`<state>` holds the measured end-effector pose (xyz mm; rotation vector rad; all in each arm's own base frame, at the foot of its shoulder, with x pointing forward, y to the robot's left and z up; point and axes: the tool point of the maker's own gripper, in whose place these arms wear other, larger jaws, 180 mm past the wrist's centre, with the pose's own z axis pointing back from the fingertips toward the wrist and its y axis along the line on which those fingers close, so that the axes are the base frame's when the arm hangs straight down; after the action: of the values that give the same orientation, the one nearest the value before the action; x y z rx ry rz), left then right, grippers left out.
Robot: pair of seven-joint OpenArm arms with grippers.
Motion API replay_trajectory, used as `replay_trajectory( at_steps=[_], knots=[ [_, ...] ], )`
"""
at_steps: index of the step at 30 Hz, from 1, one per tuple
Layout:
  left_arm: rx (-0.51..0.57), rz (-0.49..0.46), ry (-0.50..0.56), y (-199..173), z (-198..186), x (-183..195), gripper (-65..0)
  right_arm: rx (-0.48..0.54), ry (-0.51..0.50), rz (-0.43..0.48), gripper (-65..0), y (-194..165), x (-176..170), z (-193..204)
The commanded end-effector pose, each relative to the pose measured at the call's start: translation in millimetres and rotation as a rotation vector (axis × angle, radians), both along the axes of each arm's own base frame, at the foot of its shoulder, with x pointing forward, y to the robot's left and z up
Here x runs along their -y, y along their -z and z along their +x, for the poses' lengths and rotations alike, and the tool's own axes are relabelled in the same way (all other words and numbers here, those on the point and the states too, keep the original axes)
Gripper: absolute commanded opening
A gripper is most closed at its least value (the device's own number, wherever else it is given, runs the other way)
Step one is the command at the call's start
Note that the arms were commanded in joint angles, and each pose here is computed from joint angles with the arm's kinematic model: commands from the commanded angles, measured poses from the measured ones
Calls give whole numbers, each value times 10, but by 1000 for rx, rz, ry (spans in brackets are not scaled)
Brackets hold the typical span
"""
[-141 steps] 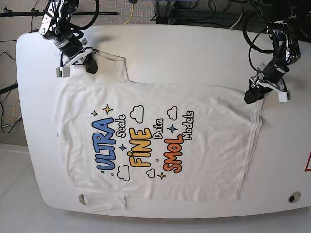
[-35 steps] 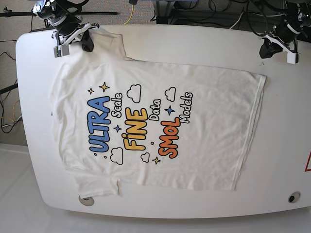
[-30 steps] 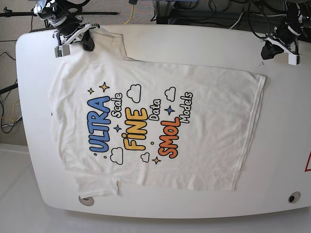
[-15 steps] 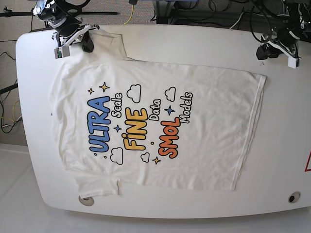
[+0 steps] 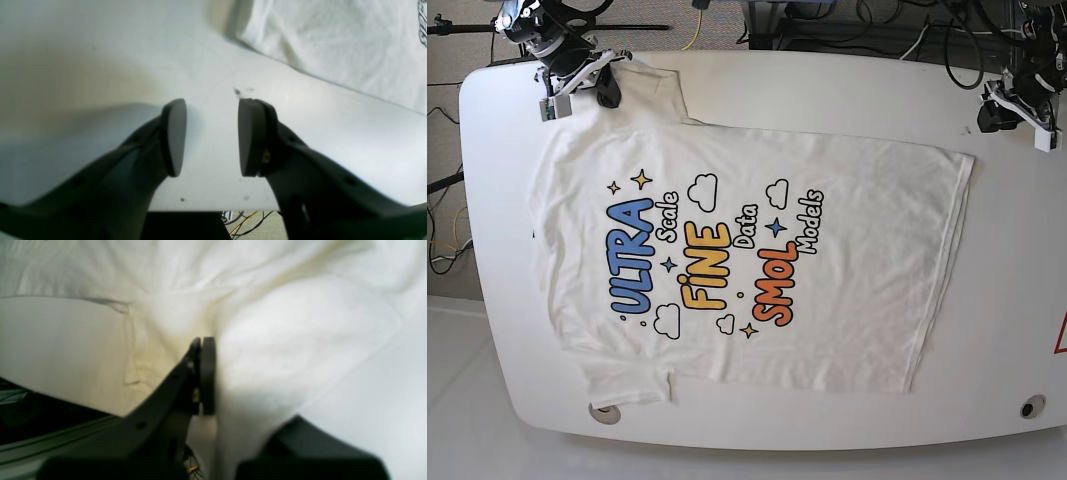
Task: Fold the T-shirt properly
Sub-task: 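Open the left gripper and lift it off the shirt corner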
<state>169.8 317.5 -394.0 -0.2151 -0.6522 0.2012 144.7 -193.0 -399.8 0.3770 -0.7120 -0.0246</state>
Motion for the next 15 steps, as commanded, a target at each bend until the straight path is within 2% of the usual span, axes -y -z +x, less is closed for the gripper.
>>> replay_trajectory(
  at_steps=[1,9,15],
  knots=[
    [52,-12,31,-116,167,74,-365,37,-1,-3,-650,-83,24,44],
    [62,-39,49,-96,237,163,-336,33,1,-1,-650,-72,24,37],
    [92,-68,34,-99,334,120,-349,34,2,-3,-650,-73,23,45]
  ],
)
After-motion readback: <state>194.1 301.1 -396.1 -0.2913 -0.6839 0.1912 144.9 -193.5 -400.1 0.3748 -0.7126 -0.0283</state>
